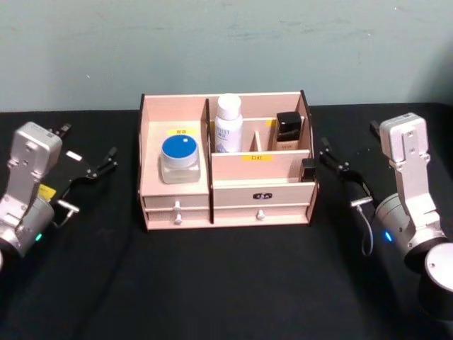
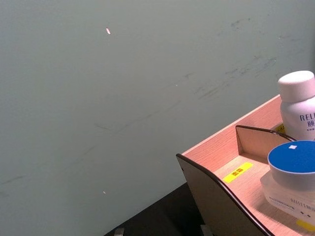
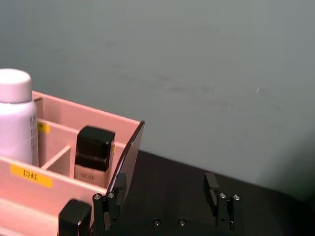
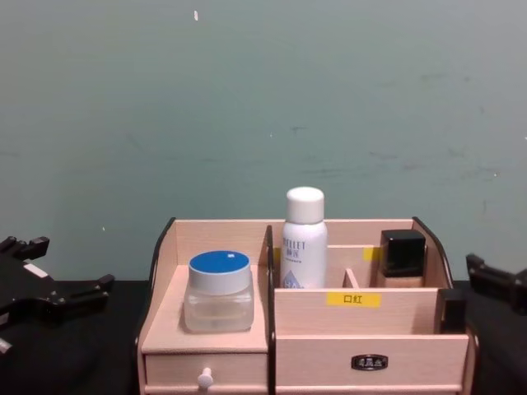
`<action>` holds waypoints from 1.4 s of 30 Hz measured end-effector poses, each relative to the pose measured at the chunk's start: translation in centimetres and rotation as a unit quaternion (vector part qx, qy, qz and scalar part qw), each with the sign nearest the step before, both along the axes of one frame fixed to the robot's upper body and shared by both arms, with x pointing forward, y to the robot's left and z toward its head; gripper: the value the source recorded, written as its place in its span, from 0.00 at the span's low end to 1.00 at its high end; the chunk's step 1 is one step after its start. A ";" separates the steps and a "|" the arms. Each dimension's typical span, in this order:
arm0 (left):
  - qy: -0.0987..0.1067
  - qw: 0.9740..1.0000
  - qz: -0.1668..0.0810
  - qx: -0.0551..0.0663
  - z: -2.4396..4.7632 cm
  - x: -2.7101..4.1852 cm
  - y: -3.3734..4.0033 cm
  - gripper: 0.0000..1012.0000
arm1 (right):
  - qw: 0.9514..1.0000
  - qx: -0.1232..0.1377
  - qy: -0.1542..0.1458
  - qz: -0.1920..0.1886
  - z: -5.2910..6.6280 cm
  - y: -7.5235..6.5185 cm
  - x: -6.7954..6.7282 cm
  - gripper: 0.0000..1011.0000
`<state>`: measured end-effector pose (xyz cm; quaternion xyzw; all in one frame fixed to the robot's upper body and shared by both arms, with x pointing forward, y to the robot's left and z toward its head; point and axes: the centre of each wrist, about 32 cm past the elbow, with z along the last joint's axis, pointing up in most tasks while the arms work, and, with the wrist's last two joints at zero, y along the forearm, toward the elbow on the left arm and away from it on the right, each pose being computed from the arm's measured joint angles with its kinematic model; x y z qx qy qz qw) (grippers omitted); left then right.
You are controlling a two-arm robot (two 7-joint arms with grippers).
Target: Pick up the facial cleanser and watermelon frost from the table and place them into the tiered storage box.
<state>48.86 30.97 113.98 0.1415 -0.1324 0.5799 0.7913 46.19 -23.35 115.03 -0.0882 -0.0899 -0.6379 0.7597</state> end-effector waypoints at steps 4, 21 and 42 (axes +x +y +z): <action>0.000 1.000 0.000 0.000 0.00 0.00 0.00 0.99 | 1.000 0.000 -0.001 0.000 0.0 0.0 0.0 0.99; 0.000 1.000 0.000 0.000 0.00 0.00 0.00 0.99 | 1.000 0.000 -0.006 -0.002 0.0 0.0 0.0 0.99; 0.000 1.000 0.000 0.000 0.00 0.00 0.00 0.99 | 1.000 0.000 -0.008 -0.002 0.1 0.0 0.0 0.99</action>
